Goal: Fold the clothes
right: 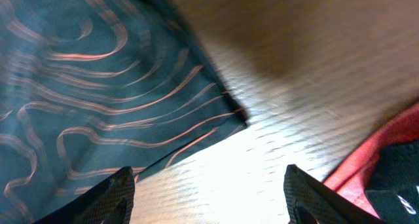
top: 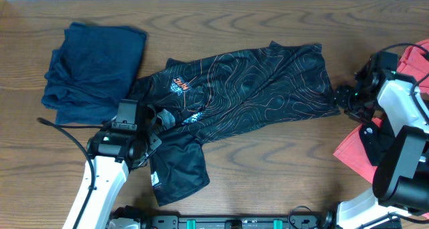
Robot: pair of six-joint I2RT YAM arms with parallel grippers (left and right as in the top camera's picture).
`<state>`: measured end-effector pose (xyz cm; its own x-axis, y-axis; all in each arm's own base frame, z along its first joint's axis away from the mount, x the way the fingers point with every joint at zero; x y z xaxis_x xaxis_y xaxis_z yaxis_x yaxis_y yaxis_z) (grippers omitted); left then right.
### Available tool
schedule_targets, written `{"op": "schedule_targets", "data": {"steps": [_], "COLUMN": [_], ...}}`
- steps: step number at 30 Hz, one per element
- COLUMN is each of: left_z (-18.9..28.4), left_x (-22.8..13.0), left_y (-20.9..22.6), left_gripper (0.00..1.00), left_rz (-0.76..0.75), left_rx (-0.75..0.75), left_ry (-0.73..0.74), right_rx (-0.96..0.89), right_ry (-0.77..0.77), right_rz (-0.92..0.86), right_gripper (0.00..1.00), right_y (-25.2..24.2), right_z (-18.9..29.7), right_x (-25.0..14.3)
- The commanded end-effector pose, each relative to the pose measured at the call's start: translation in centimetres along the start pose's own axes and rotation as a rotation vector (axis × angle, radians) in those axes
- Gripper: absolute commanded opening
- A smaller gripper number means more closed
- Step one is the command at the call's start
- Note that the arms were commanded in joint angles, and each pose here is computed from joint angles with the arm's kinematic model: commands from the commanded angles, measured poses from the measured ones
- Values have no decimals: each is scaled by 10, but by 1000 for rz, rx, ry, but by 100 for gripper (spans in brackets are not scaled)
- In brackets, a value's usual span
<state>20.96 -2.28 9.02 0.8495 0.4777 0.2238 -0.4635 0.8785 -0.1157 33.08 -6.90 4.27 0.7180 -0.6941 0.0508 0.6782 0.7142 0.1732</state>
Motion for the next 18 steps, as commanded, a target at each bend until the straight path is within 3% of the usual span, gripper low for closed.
{"op": "schedule_targets", "data": {"steps": [1, 18], "left_z": [-1, -1], "left_x": [1, 1], "left_y": [5, 5], "left_gripper": [7, 7], "left_rz": [-9, -9], "left_rx": [25, 25], "left_ry": [-7, -6], "right_rx": [-60, 9], "right_ry": [-18, -79], "right_rz": [-144, -194], "right_gripper": [69, 63], "right_y": [-12, -3], "right_z": [-12, -48], "right_x": [-3, -15]}}
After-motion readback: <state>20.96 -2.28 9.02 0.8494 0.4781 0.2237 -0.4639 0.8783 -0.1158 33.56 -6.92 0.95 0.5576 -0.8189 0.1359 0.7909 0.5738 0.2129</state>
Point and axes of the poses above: each gripper's point midway between its finger pads, its own z axis back along the fingers, its own y axis along the line the jaws close on, x = y × z, the point moved 1 cm from there along z, back along the fingers, and after that the axes turned 14 degrees about -z, right-handed, at the moved point
